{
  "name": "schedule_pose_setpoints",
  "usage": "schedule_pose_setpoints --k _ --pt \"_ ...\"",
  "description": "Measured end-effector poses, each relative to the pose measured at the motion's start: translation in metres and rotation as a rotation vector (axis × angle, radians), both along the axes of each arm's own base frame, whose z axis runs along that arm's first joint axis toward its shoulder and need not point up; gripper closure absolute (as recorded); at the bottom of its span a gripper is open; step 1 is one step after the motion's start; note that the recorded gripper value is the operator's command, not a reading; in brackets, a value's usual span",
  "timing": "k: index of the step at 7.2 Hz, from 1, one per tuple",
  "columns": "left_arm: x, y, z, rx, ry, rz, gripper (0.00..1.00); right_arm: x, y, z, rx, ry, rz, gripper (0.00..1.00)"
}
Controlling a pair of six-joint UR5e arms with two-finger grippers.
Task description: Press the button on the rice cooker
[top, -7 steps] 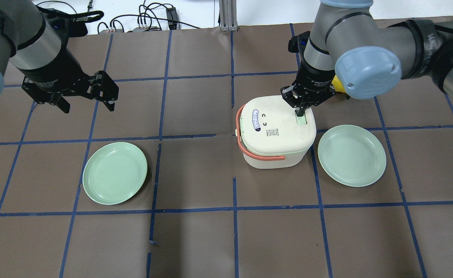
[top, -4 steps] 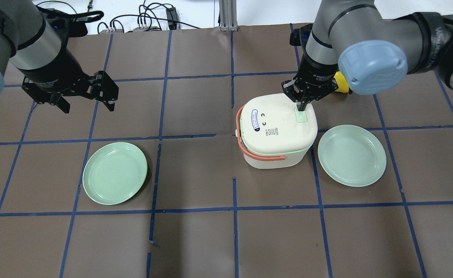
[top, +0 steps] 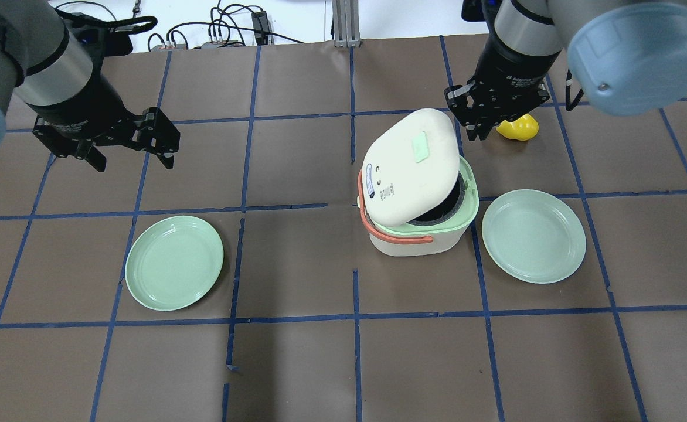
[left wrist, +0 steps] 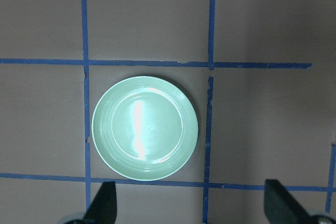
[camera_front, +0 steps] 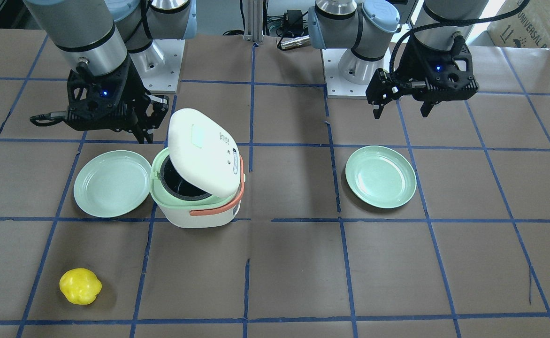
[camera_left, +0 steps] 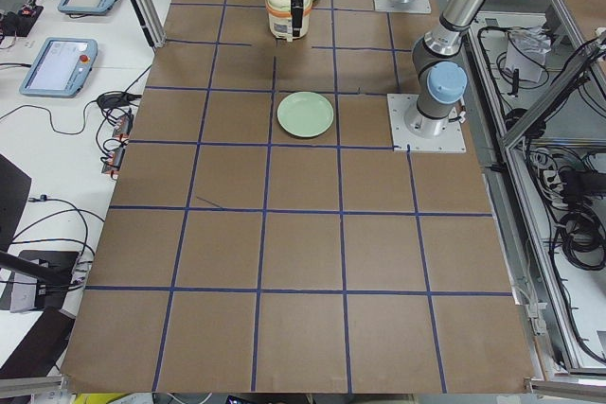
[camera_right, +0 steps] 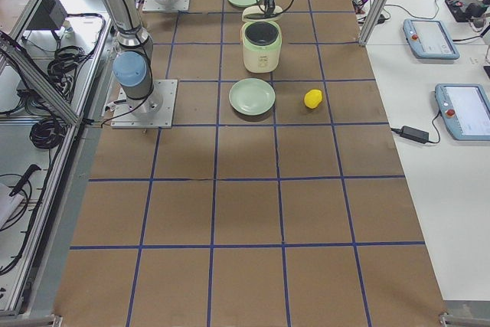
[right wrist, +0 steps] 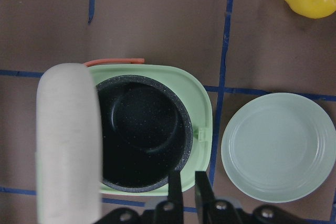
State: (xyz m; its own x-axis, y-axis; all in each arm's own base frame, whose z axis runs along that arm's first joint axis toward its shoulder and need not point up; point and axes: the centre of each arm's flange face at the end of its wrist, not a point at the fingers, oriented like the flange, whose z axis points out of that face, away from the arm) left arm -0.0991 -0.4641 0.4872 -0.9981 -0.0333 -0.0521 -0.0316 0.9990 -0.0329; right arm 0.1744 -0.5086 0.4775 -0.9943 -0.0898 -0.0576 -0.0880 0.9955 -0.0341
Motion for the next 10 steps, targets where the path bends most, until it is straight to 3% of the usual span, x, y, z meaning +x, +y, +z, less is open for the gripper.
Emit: schedule_pose_setpoints --k 6,7,8,10 --pt "0.0 0.0 0.0 0.0 0.0 0.0 0.0 -0.069 -0.018 0.015 -0.026 0.011 -0.032 0.78" --pt "0.0 0.0 0.0 0.0 0.0 0.0 0.0 -0.07 -0.017 0.024 -0.039 0.027 -0.029 0.17" --pt "0.0 0.0 0.0 0.001 0.0 0.0 0.0 -0.07 -0.018 0.033 -0.052 0.039 -0.026 0.0" --pt "0.0 0.0 0.0 0.001 0.0 0.0 0.0 -0.068 -0.018 0.047 -0.073 0.041 -0.018 0.0"
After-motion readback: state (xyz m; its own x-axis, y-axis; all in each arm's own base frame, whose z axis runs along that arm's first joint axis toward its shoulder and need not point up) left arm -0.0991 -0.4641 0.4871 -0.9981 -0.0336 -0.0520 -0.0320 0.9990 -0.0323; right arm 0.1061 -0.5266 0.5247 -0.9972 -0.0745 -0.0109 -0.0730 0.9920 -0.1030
